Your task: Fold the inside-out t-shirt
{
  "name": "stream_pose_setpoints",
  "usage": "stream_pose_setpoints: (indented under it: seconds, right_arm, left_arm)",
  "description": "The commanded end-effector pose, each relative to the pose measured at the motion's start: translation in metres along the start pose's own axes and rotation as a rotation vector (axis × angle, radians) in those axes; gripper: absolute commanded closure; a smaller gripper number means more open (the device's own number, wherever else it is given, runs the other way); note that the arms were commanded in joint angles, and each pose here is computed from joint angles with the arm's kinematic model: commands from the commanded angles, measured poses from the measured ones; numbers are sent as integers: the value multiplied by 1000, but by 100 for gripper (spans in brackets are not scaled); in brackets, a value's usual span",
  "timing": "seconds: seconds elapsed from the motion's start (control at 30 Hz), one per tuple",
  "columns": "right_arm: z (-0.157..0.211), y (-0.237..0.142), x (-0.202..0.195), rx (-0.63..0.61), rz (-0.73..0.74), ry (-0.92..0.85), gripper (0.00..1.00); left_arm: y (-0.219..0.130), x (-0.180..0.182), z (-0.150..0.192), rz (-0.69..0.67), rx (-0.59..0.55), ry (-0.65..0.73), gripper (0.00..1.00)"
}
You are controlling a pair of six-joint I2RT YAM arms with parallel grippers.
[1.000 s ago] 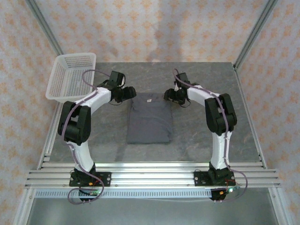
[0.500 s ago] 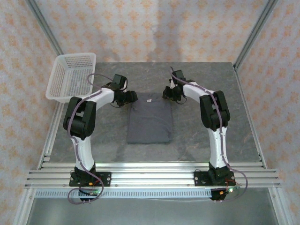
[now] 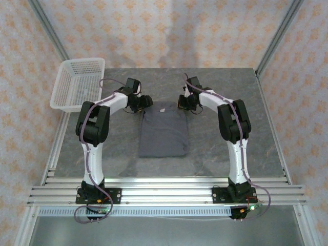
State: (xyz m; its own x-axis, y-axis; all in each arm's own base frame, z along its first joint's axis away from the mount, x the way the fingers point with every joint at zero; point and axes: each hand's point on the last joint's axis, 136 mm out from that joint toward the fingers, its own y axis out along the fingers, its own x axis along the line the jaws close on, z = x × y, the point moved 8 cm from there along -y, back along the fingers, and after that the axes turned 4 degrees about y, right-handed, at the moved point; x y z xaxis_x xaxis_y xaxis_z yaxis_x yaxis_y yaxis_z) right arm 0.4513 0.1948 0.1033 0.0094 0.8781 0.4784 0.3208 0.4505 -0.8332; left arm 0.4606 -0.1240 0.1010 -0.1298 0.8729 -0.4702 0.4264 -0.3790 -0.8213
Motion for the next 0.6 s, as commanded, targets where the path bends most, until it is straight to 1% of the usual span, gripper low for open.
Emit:
stream_pose_setpoints:
  seconds: [0.0, 0.07, 0.13, 0.17, 0.23, 0.27, 0.33, 0.37, 0.43, 0.53, 0.57]
  right_arm:
    - [-1, -16, 13, -6, -26, -9, 98]
    - [-1, -15, 13, -2, -26, -7, 98]
    - [0, -15, 13, -1, -24, -6, 98]
    - [-1, -15, 13, -2, -21, -5, 98]
    - [-2, -16, 14, -7, -20, -2, 99]
    - [-2, -17, 13, -8, -21, 3, 100]
    - [-4, -24, 18, -8, -24, 17, 100]
    - [-7, -32, 23, -21, -39, 23, 100]
    - [-15, -56, 37, -71, -88, 26, 100]
    - [-34, -113, 69, -181, -171, -2, 100]
    - [-40, -138, 82, -227, -202, -21, 100]
  left_arm:
    - [9, 2, 3, 46, 25, -43, 45]
    - [14, 6, 8, 42, 39, -55, 51]
    - [16, 9, 11, 32, 46, -60, 64]
    - [16, 10, 12, 29, 48, -61, 73]
    - [16, 10, 11, 31, 50, -68, 100]
    - [15, 9, 10, 38, 50, -70, 100]
    - [9, 5, 6, 95, 35, -91, 100]
    - [2, 0, 0, 146, 12, -107, 100]
    - [-26, -14, -16, 239, -50, -121, 100]
    - [-101, -51, -44, 343, -187, -63, 100]
    - [-136, -66, -50, 376, -245, -28, 100]
